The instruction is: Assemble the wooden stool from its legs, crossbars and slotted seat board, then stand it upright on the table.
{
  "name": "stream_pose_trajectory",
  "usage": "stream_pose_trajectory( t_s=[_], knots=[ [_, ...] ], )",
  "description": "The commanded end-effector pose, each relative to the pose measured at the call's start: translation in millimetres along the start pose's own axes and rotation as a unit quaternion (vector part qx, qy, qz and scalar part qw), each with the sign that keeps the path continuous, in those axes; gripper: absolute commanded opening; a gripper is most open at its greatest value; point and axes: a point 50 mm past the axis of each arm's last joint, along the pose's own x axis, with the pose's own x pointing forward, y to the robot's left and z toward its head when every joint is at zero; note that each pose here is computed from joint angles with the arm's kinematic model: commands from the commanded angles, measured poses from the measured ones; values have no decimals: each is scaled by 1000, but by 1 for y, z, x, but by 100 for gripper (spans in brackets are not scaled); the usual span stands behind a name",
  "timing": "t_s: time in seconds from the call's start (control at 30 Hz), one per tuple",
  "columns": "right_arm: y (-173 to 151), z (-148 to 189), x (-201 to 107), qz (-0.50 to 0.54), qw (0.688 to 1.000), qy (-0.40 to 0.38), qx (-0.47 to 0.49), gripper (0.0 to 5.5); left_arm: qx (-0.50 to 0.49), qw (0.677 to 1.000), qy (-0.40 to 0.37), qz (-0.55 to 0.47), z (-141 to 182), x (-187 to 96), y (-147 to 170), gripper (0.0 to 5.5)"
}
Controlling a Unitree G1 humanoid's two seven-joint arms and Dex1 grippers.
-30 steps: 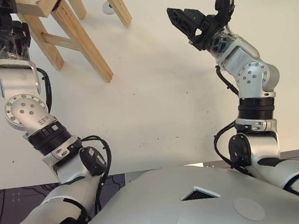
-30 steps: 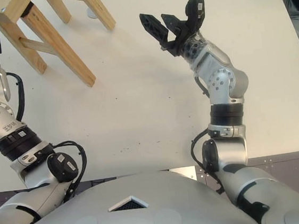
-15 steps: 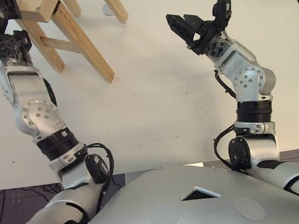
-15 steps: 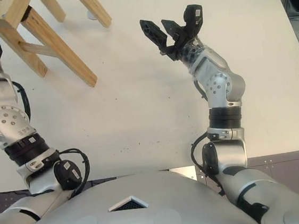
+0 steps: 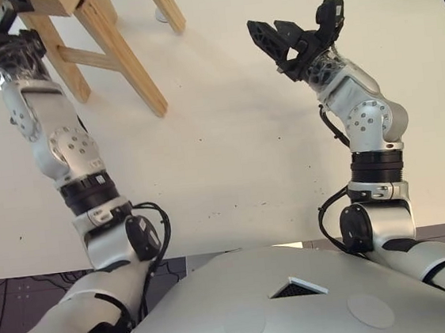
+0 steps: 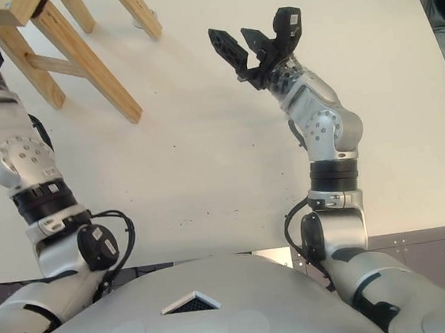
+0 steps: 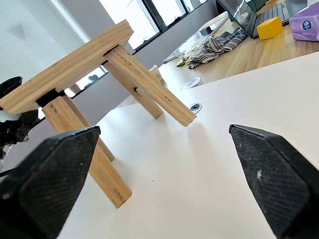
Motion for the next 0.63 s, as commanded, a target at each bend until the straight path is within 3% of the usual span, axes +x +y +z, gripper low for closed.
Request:
stream_pose_trajectory(
  t_s=[0.03, 0.13, 0.2, 0.33, 0.5, 0.63],
  knots=[
    [-3, -3, 0, -9, 1000, 0, 4, 479, 90, 995, 32, 13, -17, -8, 13, 536],
    [-3, -6, 0, -10, 1000, 6, -6, 479, 171, 981, -44, -77, -2, -7, -12, 536],
    [-3, -5, 1, -9, 1000, 3, -7, 479, 174, 974, -73, -123, 1, -12, -30, 536],
    [4, 7, 2, -19, 998, -53, -20, 479, 148, 970, -79, -176, -3, -52, -58, 536],
    [25, 25, -6, -82, 980, -134, -120, 479, 180, 969, -57, -157, -6, -95, -54, 536],
    [27, 19, -25, -159, 955, -154, -197, 451, 193, 974, 13, -119, -24, -127, -29, 479]
  ],
)
